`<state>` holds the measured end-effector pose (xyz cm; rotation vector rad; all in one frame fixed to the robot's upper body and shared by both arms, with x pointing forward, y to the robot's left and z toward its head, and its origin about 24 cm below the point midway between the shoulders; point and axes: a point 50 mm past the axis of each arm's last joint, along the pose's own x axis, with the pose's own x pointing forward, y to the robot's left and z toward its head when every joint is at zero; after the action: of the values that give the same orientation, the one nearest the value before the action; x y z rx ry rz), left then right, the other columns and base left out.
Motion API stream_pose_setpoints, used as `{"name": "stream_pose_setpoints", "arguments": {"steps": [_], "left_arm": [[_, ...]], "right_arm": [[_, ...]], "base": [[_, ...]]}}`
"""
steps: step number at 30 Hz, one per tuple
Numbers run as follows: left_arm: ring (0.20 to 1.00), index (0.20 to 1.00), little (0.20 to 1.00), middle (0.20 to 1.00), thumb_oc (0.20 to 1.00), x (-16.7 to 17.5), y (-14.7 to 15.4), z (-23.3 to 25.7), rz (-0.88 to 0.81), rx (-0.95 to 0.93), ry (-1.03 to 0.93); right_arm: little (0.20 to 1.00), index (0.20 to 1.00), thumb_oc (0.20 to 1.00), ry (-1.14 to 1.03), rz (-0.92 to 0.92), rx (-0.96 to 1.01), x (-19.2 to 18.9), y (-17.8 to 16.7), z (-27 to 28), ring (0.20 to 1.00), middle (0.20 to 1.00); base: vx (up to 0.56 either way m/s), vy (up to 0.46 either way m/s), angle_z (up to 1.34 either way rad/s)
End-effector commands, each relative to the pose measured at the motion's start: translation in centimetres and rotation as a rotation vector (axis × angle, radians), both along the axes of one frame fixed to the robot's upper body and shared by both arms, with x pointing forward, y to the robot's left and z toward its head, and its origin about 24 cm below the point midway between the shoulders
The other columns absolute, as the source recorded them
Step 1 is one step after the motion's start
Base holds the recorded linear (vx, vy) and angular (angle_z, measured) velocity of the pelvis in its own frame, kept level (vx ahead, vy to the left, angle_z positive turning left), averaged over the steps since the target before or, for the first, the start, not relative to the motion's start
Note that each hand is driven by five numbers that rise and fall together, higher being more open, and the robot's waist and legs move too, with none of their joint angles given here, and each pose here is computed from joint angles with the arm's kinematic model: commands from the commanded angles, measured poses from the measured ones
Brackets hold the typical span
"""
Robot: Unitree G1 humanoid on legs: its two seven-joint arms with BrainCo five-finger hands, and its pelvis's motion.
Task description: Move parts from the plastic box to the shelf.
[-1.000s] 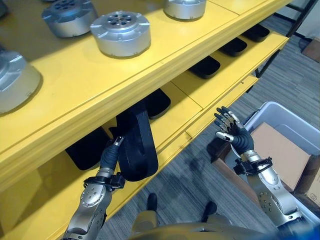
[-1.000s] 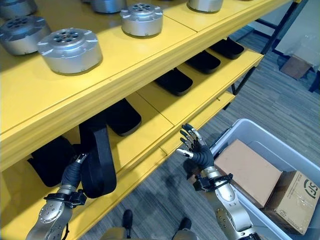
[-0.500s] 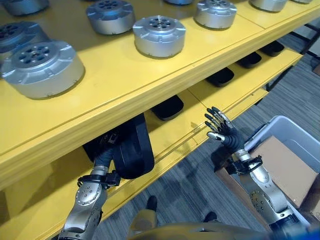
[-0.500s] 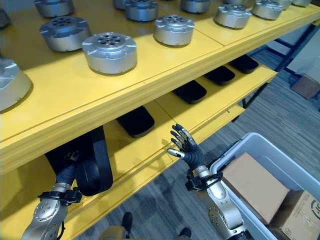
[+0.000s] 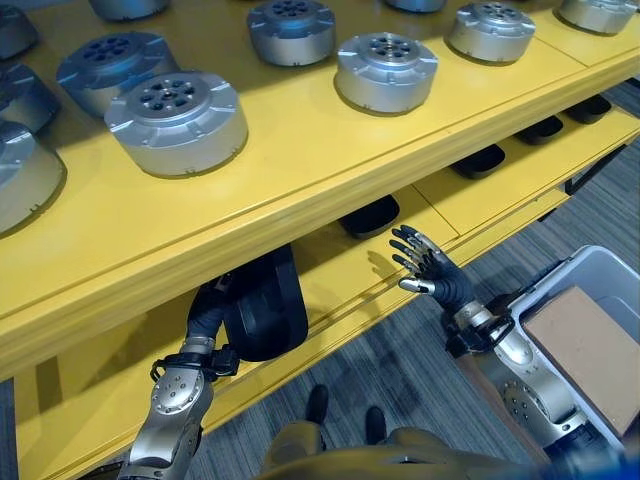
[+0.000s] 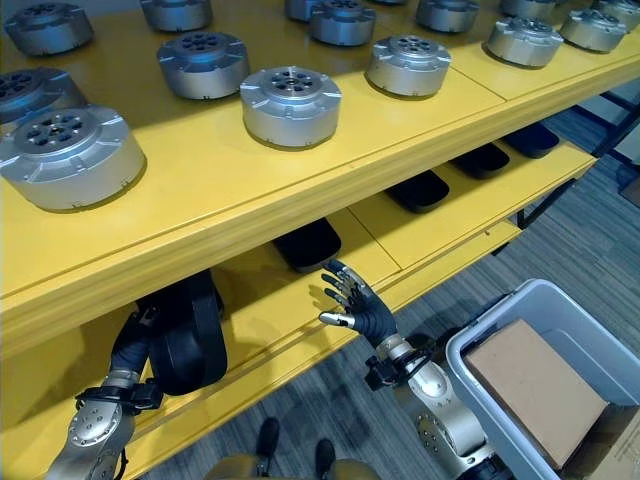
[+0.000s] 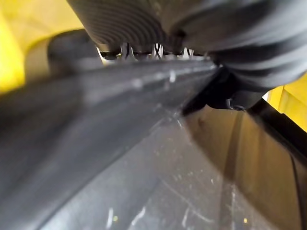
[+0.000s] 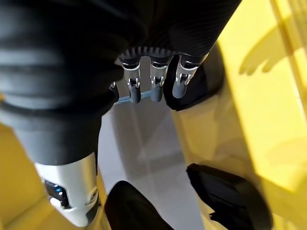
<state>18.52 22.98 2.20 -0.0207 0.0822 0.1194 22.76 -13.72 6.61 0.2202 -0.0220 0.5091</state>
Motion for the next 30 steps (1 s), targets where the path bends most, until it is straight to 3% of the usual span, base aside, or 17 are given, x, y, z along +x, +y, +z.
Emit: {"name": "stream_pose_setpoints", "arguments": {"steps": [1, 16, 30], "left_arm": [[0.2, 0.2, 0.2, 0.2, 0.2, 1.1, 0.6, 4.3, -0.026, 0.022, -0.221], [0.2, 0.2, 0.2, 0.2, 0.2, 1.8, 0.3, 4.4, -0.001, -0.018, -0.235], [0.2, 0.2, 0.2, 0.2, 0.2, 2.0, 0.2, 3.7, -0.01, -0.012, -0.205]], "right_arm": [[1.0, 1.0, 1.0, -0.117, 0.02, 0.094, -0.1, 0.3, 2.6, 1.0, 1.0], [1.0, 1.0, 1.0, -0.136, -0.003, 0.103, 1.0, 0.3, 3.2, 1.0, 1.0], [1.0, 1.0, 1.0, -0.054, -0.188, 0.083, -0.9, -3.1, 0.9, 1.0, 1.0]], "base": [[-0.09, -0.1, 0.22], [-0.11, 0.0, 0.44], [0.0, 0.262, 0.48]]}}
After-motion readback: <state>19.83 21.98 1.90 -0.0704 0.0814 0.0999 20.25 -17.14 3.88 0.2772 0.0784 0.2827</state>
